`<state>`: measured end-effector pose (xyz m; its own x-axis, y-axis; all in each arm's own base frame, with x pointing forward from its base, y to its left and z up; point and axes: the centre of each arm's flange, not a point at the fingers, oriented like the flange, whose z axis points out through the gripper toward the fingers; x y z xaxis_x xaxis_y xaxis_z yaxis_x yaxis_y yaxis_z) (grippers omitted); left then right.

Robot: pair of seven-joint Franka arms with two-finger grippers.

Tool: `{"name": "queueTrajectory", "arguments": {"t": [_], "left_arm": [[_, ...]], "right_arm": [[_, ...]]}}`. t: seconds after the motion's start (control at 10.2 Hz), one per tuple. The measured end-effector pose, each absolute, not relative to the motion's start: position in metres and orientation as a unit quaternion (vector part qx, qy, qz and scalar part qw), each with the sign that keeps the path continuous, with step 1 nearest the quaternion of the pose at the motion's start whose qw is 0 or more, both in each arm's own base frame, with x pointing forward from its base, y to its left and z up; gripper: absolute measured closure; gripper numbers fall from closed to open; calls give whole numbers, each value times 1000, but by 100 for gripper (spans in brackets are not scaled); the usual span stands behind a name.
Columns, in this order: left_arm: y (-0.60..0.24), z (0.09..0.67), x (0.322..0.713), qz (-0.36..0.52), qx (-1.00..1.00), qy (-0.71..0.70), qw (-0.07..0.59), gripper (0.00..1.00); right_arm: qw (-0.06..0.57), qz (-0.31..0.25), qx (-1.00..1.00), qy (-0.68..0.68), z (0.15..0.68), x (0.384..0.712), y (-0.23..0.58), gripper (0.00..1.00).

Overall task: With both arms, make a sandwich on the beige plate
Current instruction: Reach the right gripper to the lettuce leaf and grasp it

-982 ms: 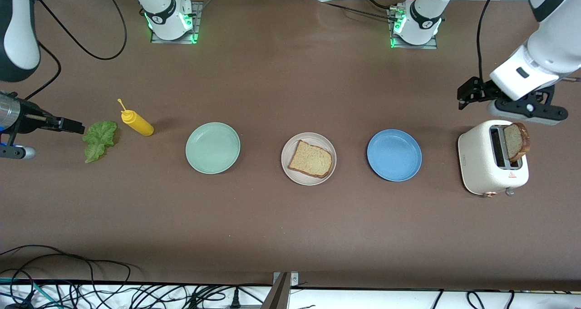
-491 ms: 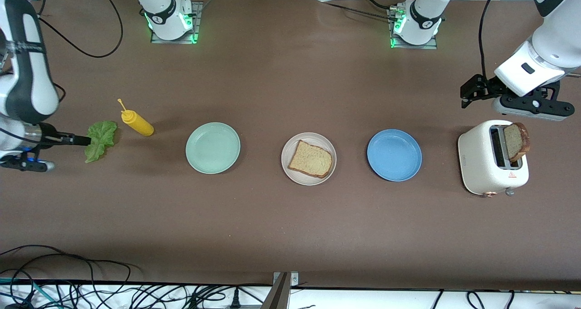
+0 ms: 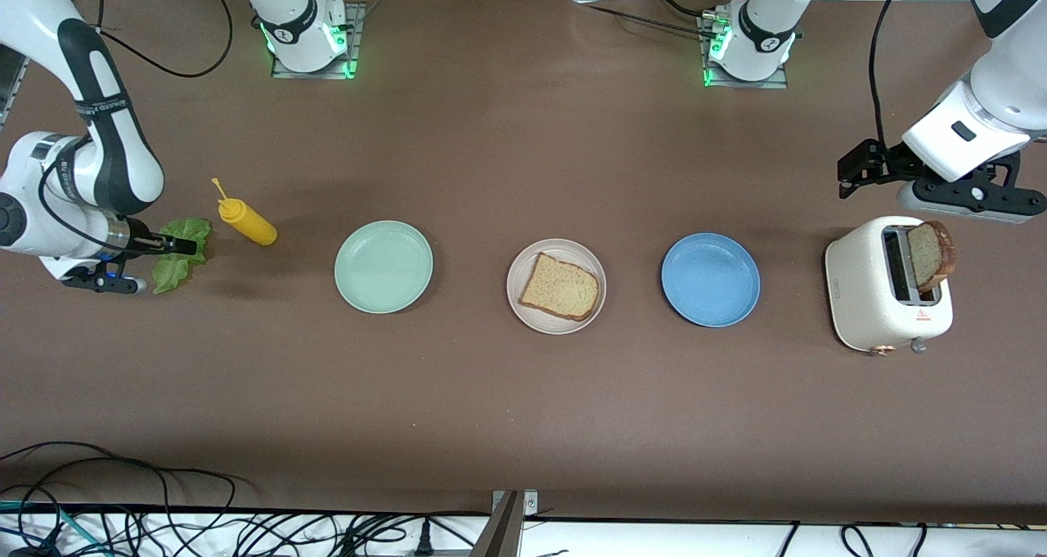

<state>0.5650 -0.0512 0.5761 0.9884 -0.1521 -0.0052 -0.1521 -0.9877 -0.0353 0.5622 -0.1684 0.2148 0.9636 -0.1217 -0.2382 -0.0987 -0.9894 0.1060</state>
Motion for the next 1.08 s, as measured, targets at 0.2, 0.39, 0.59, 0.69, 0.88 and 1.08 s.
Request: {"name": "queueTrajectory", "arguments": {"t": [0.2, 0.39, 0.59, 0.69, 0.88, 1.08], "left_arm": [[-50, 576, 565, 2, -997, 75, 18, 0], [-50, 576, 565, 1, -997, 75, 18, 0], [-50, 576, 565, 2, -997, 74, 18, 0], [-50, 576, 565, 2, -997, 74, 18, 0], [-49, 576, 565, 3, -997, 73, 18, 0], [-49, 576, 565, 3, -997, 73, 18, 0]], "right_arm": [[48, -123, 990, -54, 195, 560, -172, 0], [47, -114, 991, -52, 174, 561, -173, 0], [48, -112, 991, -51, 171, 561, -174, 10], [49, -111, 991, -51, 172, 561, -174, 26], [50, -108, 992, -51, 176, 563, -175, 58], [52, -107, 992, -50, 185, 565, -174, 85]]}}
